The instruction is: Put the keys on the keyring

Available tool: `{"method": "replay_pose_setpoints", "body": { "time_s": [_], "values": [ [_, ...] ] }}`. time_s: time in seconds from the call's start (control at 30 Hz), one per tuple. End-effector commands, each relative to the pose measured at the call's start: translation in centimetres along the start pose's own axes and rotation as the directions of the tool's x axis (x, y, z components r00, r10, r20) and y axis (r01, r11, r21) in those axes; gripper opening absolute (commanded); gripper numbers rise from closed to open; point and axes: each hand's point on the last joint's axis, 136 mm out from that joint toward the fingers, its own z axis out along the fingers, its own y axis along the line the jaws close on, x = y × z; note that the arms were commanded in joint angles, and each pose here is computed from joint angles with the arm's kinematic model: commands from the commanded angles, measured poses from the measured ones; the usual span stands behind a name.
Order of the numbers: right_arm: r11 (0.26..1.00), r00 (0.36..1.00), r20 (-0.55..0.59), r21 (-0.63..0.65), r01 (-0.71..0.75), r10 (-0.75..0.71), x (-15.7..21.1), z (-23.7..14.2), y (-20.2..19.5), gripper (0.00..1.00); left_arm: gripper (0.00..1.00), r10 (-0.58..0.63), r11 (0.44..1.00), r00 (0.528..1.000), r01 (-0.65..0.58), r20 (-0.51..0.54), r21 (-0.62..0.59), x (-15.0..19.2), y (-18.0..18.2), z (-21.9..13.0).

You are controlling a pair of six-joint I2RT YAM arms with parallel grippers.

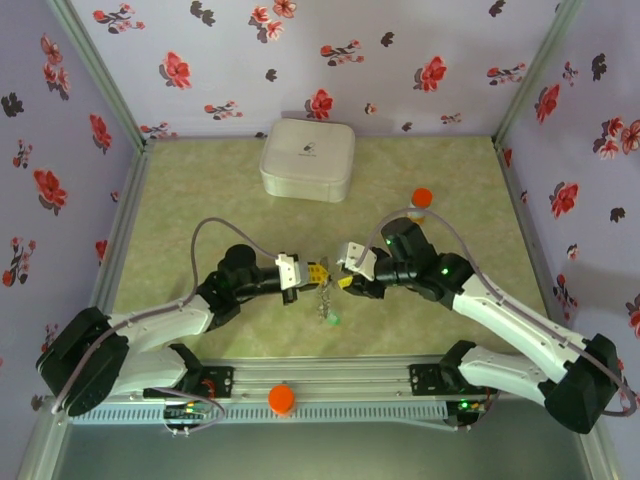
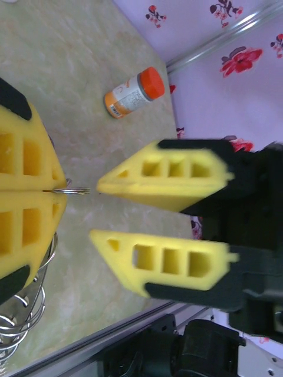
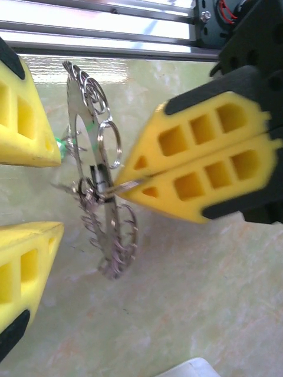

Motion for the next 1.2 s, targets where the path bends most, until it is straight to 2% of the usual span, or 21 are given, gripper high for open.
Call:
{"method": "replay_pose_setpoints", "body": {
  "time_s": [0.0,0.47,0.7,1.07,1.17],
  "values": [
    [1.0,0.999,0.035,0.0,-0.016,0.016,-0.4,0.2,0.0,0.31,0.0,0.012,1.0,0.996,-0.011,0.085,-0.013,-1.8,0.2,0.0],
    [0.996,0.992,0.109,-0.075,-0.051,0.059,-1.9,1.1,0.7,0.27,0.0,-0.043,0.999,0.982,0.041,0.182,0.011,-3.4,0.2,0.1],
    [0.996,0.986,0.156,-0.074,-0.042,0.053,-3.0,1.2,0.5,0.28,0.0,-0.044,0.999,0.979,0.041,0.198,0.019,-3.7,0.2,0.3],
    [0.996,0.996,0.034,-0.006,-0.088,0.088,0.5,1.2,0.3,0.36,0.0,-0.01,1.0,0.979,0.013,0.203,-0.013,-3.8,0.6,0.0],
    [0.994,0.993,0.055,-0.024,-0.104,0.105,0.2,1.4,0.5,0.36,0.0,-0.004,1.0,0.978,0.008,0.207,-0.015,-3.9,0.7,0.0]
  ]
}}
